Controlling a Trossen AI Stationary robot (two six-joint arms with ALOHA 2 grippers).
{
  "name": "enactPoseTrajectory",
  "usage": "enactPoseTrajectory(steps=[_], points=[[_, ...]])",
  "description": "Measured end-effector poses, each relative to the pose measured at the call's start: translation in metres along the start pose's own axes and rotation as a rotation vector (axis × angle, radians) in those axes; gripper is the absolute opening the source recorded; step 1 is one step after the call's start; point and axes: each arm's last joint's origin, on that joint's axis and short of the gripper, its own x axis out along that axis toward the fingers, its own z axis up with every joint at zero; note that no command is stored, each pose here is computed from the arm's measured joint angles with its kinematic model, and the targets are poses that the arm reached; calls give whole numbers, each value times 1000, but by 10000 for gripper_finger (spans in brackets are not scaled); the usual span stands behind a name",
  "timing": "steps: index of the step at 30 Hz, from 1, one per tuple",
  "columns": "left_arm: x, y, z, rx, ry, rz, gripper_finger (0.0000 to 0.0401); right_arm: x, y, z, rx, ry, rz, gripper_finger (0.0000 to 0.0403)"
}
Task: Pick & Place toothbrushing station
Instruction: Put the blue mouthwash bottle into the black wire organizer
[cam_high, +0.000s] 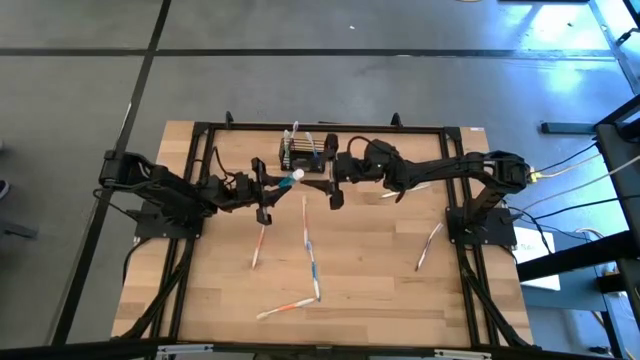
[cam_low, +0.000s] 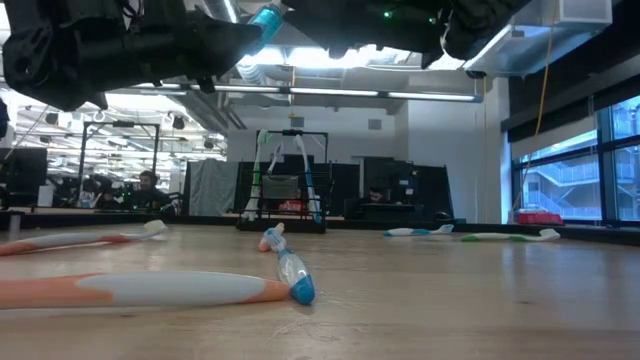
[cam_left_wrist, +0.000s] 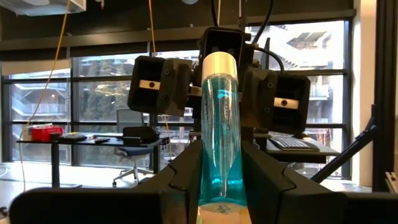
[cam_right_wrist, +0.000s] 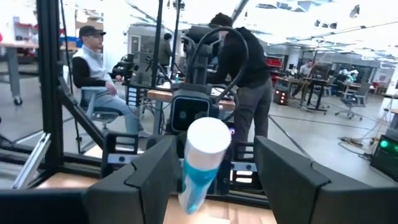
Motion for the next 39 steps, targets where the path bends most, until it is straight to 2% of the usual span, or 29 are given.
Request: enactPoseTrajectory(steps=[14, 21, 29, 39], points=[[0, 0, 0, 12, -1, 5, 88, 7, 4, -8, 0, -12, 9, 217], [0, 2, 0, 14, -1, 10, 88, 28, 1, -9, 25, -17, 56, 179], [0, 2, 0, 12, 0, 1, 88, 30, 2, -13, 37, 39, 63, 129], [1, 1, 0, 12, -2, -2, 88, 29, 2, -12, 17, 35, 69, 121]])
